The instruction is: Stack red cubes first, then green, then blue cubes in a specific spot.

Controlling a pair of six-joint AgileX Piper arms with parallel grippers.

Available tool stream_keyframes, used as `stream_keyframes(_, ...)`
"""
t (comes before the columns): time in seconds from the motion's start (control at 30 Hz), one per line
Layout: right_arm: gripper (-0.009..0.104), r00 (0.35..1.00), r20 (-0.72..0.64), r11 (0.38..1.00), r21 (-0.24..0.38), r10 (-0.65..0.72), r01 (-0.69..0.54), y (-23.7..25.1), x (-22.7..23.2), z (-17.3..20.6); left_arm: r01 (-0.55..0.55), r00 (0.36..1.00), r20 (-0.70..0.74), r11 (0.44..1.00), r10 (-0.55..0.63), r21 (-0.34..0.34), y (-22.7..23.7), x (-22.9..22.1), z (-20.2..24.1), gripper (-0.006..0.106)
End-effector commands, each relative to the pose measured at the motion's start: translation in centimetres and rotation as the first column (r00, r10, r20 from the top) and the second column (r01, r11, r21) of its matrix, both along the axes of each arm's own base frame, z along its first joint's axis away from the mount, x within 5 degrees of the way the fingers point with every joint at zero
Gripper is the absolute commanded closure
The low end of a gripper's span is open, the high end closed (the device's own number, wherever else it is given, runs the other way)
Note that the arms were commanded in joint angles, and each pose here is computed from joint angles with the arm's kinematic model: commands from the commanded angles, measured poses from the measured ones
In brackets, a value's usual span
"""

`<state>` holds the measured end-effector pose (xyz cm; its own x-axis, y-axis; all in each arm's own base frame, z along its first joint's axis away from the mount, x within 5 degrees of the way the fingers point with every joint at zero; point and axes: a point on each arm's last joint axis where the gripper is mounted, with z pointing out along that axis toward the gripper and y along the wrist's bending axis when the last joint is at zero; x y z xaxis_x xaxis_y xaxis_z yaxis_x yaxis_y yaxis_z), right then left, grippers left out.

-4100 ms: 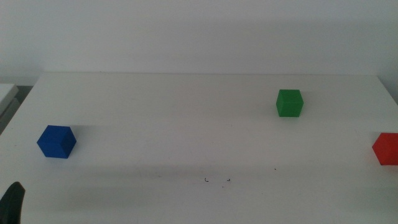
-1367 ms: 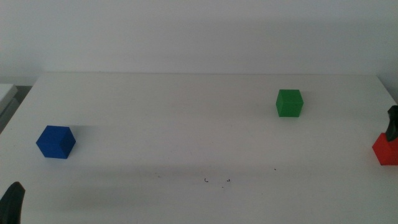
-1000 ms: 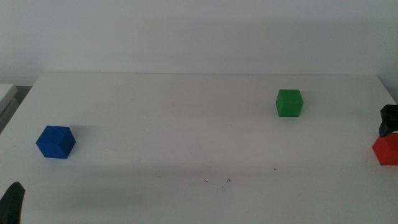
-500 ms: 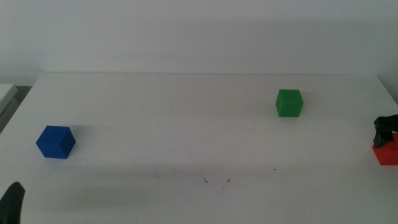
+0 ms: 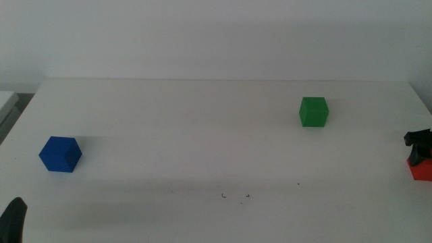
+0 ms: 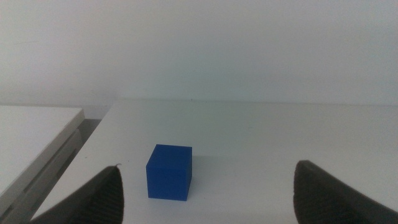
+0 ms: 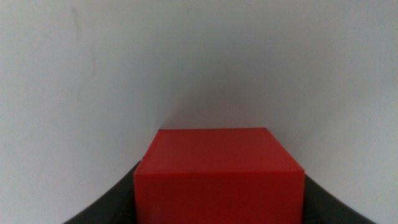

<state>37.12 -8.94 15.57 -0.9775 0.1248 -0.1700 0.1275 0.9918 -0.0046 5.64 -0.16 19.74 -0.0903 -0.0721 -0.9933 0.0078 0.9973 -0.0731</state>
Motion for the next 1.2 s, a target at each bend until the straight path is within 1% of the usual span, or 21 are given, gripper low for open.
stream_keyframes(0.0, 0.072, 1.000, -0.016, 1.000, -0.004, -0.005, 0.005, -0.2, -0.2, 0.4, 0.004, 1.000, 0.017, 1.000, -0.004, 0.001, 0.0, 0.0, 0.1, 0.007)
stream_keyframes(0.1, 0.072, 0.999, -0.002, 0.999, -0.004, -0.040, 0.040, 0.6, -0.3, 1.5, 0.004, 1.000, 0.017, 1.000, -0.004, 0.001, 0.0, 0.0, 0.1, 0.007)
stream_keyframes(0.23, 0.072, 0.998, 0.042, 0.999, -0.016, -0.041, 0.041, 3.3, -0.4, 4.1, 0.004, 1.000, 0.017, 1.000, -0.004, 0.001, 0.0, 0.0, 0.1, 0.007)
stream_keyframes(0.3, 0.072, 0.996, 0.067, 0.998, -0.002, -0.064, 0.064, 5.2, -0.7, 5.5, 0.004, 1.000, 0.017, 1.000, -0.004, 0.001, 0.0, 0.0, 0.1, 0.007)
stream_keyframes(0.37, 0.072, 0.996, 0.072, 0.998, 0.007, -0.055, 0.054, 7.0, -1.0, 6.5, 0.004, 1.000, 0.017, 1.000, -0.004, 0.001, 0.0, 0.0, 0.1, 0.007)
stream_keyframes(0.57, 0.072, 1.000, 0.005, 1.000, 0.030, -0.002, 0.002, 13.6, -1.7, 7.6, 0.004, 1.000, 0.017, 1.000, -0.004, 0.001, 0.0, 0.0, 0.1, 0.007)
stream_keyframes(0.8, 0.072, 0.998, 0.049, 0.997, 0.069, 0.035, -0.039, 20.9, -2.5, 9.3, 0.004, 1.000, 0.017, 1.000, -0.004, 0.001, 0.0, 0.0, 0.1, 0.007)
stream_keyframes(0.97, 0.072, 0.998, 0.066, 0.996, 0.092, 0.005, -0.011, 24.2, -3.3, 9.9, 0.004, 1.000, 0.017, 1.000, -0.004, 0.001, 0.0, 0.0, 0.1, 0.007)
stream_keyframes(1.03, 0.072, 0.998, 0.058, 0.992, 0.125, -0.017, 0.009, 24.9, -3.4, 9.9, 0.004, 1.000, 0.017, 1.000, -0.004, 0.001, 0.0, 0.0, 0.1, 0.007)
stream_keyframes(1.07, 0.072, 0.998, 0.060, 0.991, 0.132, -0.023, 0.015, 25.2, -3.5, 10.0, 0.004, 1.000, 0.017, 1.000, -0.004, 0.001, 0.0, 0.0, 0.1, 0.007)
stream_keyframes(1.17, 0.072, 0.997, 0.079, 0.994, 0.106, -0.017, 0.009, 26.5, -3.6, 10.0, 0.004, 1.000, 0.017, 1.000, -0.004, 0.001, 0.0, 0.0, 0.1, 0.007)
